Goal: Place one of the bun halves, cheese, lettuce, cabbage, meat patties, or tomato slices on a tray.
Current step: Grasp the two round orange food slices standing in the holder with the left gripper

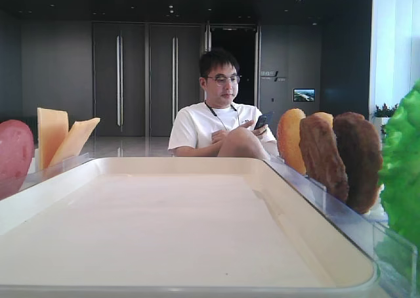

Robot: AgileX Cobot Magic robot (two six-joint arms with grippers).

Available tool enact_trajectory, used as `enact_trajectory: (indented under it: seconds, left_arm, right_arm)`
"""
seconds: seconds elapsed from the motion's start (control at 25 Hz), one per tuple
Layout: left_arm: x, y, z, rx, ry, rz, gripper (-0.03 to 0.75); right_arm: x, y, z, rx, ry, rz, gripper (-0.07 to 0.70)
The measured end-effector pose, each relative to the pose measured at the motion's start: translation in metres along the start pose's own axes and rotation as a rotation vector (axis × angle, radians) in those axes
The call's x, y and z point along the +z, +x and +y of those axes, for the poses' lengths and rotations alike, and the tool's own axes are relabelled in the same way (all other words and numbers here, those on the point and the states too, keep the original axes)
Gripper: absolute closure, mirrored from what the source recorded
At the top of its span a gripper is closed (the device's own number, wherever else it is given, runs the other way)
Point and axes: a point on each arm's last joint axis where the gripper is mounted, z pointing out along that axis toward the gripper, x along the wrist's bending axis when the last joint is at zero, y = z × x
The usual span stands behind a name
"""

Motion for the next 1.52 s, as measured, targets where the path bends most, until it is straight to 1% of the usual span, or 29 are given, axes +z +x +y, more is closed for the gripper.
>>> enact_trajectory:
  seconds: [0.04, 0.12, 0.2, 0.32, 0.4, 0.56, 0.68, 0.76, 0.88, 1.08, 1.28, 1.52]
  left_arm:
    - [0.001, -0.006, -0.001, 0.015, 0.004, 0.001, 0.114]
    - [0.001, -0.016, -0.003, 0.007, 0.008, 0.020, 0.114]
    - [0.002, -0.026, -0.005, 0.026, 0.010, 0.031, 0.114]
    - [0.006, -0.042, -0.009, 0.029, 0.028, 0.029, 0.114]
    - [0.008, -0.050, -0.009, 0.021, 0.038, 0.038, 0.114]
    - [0.010, -0.069, -0.004, 0.020, 0.056, 0.032, 0.114]
    - [0.011, -0.084, 0.001, 0.029, 0.069, 0.029, 0.114]
    - [0.015, -0.094, 0.004, 0.042, 0.085, 0.033, 0.114]
    - [0.022, -0.107, 0.006, 0.046, 0.114, 0.046, 0.115]
    - [0.039, -0.119, 0.013, 0.041, 0.156, 0.086, 0.115]
    - [0.051, -0.122, 0.016, 0.036, 0.192, 0.114, 0.115]
    - [0.056, -0.123, 0.018, 0.036, 0.202, 0.123, 0.115]
  right_arm:
    - [0.000, 0.000, 0.000, 0.000, 0.000, 0.000, 0.055]
    - [0.000, 0.000, 0.000, 0.000, 0.000, 0.000, 0.055]
    - [0.000, 0.000, 0.000, 0.000, 0.000, 0.000, 0.055]
    - [0.000, 0.000, 0.000, 0.000, 0.000, 0.000, 0.055]
    - [0.000, 0.000, 0.000, 0.000, 0.000, 0.000, 0.055]
    - [0.000, 0.000, 0.000, 0.000, 0.000, 0.000, 0.055]
    - [0.000, 0.000, 0.000, 0.000, 0.000, 0.000, 0.055]
    - [0.000, 0.000, 0.000, 0.000, 0.000, 0.000, 0.055]
    - [0.000, 0.000, 0.000, 0.000, 0.000, 0.000, 0.055]
    - [0.000, 0.000, 0.000, 0.000, 0.000, 0.000, 0.055]
    - [0.000, 0.000, 0.000, 0.000, 0.000, 0.000, 0.055]
    - [0.000, 0.000, 0.000, 0.000, 0.000, 0.000, 0.055]
